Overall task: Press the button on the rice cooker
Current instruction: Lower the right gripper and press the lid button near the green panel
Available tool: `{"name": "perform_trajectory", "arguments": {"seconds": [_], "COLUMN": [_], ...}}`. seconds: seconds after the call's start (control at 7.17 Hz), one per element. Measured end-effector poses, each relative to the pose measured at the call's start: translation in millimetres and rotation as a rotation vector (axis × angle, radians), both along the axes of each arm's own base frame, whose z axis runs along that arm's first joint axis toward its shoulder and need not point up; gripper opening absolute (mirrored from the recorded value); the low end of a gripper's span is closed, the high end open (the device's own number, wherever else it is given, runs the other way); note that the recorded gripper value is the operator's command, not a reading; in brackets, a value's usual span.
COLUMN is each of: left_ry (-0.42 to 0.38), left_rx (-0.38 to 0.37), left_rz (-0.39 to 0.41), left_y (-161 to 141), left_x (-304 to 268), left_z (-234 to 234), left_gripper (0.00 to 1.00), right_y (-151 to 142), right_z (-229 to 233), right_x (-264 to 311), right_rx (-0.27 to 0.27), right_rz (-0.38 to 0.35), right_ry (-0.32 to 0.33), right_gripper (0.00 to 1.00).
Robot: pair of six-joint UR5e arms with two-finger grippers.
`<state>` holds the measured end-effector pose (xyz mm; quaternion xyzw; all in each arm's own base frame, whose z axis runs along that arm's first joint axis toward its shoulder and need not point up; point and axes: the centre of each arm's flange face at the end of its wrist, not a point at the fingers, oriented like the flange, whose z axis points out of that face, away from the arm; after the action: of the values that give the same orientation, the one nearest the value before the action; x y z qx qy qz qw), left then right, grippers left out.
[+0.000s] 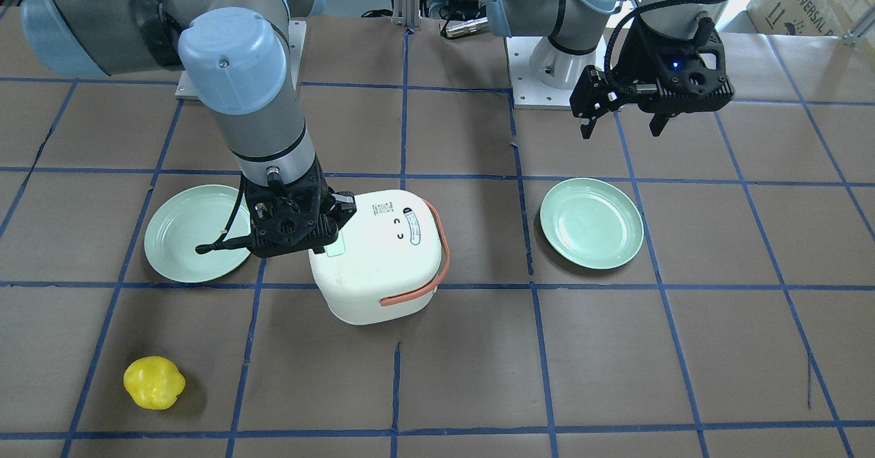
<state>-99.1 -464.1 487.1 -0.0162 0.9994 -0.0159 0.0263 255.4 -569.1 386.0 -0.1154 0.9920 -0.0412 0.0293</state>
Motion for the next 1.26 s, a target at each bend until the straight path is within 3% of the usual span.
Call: {"name": "perform_trajectory", "arguments": {"seconds": [1.26], "left_ry": [0.000], "left_rx": [0.000], "left_rz": [0.000], "left_y": [0], "left_x": [0], "left_z": [0], "left_gripper": [1.00], "right_y": [-7], "right_z": [-15], "right_x": [17], "right_rx": [0.021], "right_rz": [0.040], "right_ry": [-0.006], "right_gripper": [0.07]}}
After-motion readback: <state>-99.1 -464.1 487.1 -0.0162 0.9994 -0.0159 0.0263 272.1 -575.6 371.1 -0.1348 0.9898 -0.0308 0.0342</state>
